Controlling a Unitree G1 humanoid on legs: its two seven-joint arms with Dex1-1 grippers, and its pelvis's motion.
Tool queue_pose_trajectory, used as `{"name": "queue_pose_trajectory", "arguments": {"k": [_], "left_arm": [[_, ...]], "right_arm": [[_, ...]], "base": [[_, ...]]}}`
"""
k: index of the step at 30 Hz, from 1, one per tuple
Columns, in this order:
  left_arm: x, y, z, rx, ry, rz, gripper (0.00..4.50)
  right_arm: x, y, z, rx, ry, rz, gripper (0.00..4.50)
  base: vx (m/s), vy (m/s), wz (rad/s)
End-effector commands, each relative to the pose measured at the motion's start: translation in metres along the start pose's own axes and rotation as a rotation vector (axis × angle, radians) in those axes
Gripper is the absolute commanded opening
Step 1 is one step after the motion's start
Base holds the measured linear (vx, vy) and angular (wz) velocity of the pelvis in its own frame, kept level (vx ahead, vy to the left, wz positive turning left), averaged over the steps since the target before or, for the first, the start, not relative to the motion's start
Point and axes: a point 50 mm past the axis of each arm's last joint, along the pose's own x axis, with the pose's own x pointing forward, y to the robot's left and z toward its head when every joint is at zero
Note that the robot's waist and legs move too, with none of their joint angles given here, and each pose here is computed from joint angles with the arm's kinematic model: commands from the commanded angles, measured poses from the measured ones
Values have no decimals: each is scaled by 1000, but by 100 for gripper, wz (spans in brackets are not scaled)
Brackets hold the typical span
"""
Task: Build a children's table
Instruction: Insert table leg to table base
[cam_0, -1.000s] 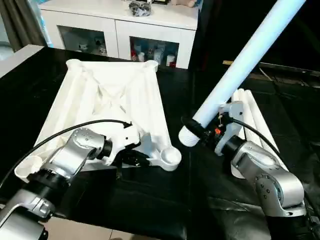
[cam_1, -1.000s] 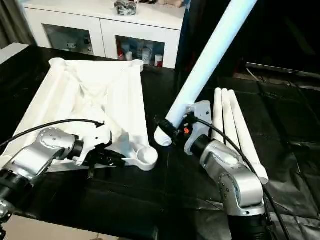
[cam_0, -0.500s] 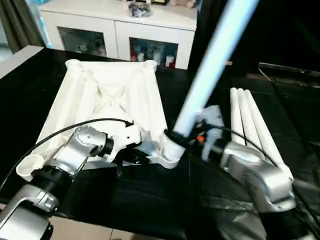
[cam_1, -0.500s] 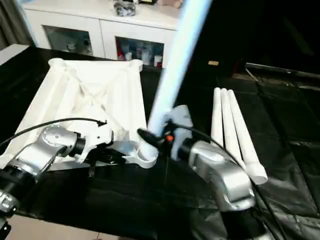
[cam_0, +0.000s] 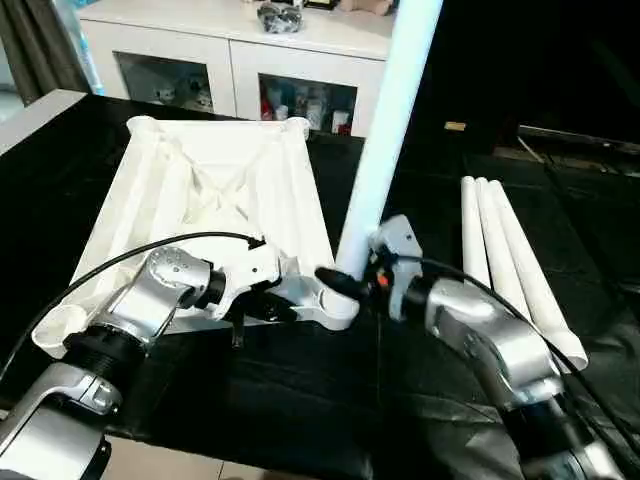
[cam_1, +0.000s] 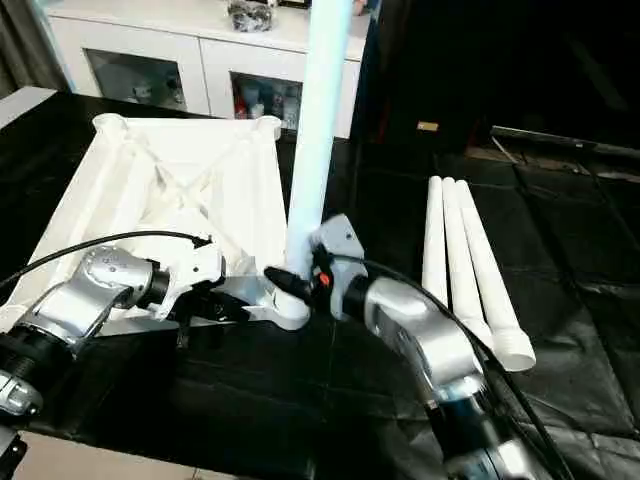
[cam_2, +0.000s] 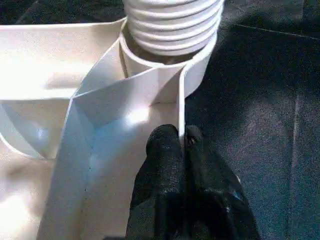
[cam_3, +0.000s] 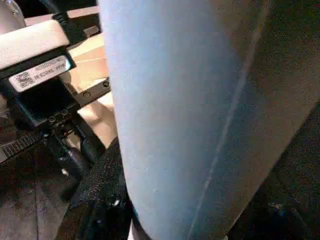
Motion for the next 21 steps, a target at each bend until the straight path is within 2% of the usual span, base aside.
{"name": "queue_pose_trajectory", "arguments": {"k": [1,16,21], "left_arm": [[-4,7,1,2,5,44,0],[-2,15,5,1,0,71,0],[-3,16,5,-12,-17,70,0]], "right_arm": [[3,-3,-6,7,21,-3,192],[9,-7,-21,38,43,41,192],[7,-14,-22,124,-33,24,192]], "base": [[0,0,0],[0,0,0],[0,0,0]]}}
